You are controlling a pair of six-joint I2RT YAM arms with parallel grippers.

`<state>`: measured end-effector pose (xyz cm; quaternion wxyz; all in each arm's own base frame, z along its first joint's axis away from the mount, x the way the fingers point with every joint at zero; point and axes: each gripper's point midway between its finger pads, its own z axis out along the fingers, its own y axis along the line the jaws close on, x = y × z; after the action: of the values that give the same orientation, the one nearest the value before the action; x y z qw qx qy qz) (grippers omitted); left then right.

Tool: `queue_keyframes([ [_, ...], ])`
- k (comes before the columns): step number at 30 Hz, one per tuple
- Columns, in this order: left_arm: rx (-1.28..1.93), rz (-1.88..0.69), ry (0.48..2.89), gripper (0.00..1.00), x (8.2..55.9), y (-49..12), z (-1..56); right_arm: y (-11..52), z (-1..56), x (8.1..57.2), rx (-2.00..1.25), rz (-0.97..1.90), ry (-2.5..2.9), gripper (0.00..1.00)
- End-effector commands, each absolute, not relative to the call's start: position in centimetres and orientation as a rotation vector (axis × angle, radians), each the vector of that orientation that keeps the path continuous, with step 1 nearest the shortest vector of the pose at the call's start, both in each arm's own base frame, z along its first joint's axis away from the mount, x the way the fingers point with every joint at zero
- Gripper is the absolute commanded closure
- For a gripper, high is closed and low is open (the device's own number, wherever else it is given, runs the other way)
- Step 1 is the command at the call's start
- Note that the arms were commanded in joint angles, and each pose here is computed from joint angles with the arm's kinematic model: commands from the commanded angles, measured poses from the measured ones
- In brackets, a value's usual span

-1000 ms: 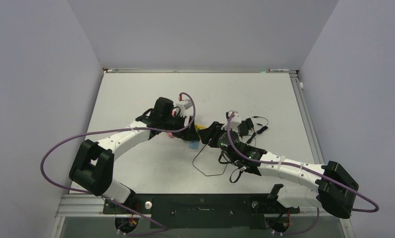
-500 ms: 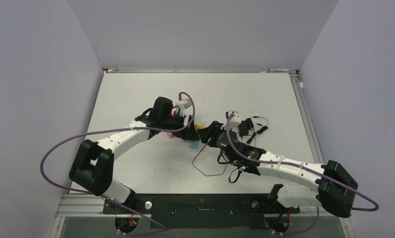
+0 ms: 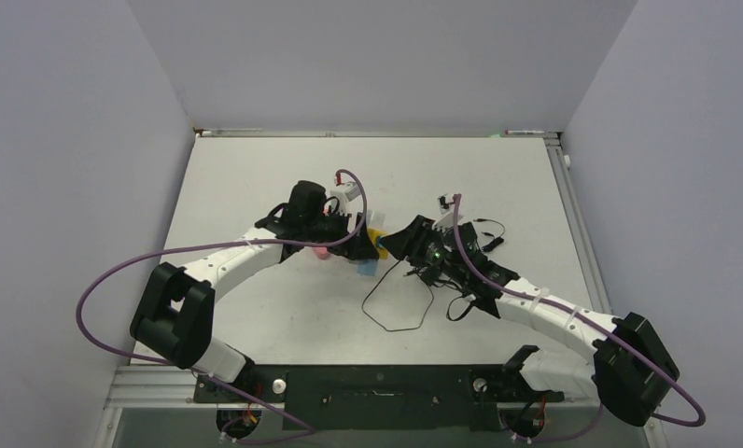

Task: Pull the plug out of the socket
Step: Remove the plug from the socket.

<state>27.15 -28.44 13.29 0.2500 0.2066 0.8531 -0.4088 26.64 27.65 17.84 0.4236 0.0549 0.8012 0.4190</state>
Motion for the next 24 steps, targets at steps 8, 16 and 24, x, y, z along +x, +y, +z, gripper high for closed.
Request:
queue_keyframes([
  [8,0.622,-1.158,2.242,0.98,27.5,-29.2,15.2,27.4,20.4,28.5,0.203,1.227,1.887,0.95],
  [16,0.594,-1.117,2.271,1.0,27.8,-28.8,14.7,27.2,19.6,28.4,0.249,1.106,1.908,0.95],
  [24,0.546,-1.093,2.301,1.0,28.4,-28.2,14.2,28.5,19.9,26.9,0.278,0.951,1.908,0.95],
])
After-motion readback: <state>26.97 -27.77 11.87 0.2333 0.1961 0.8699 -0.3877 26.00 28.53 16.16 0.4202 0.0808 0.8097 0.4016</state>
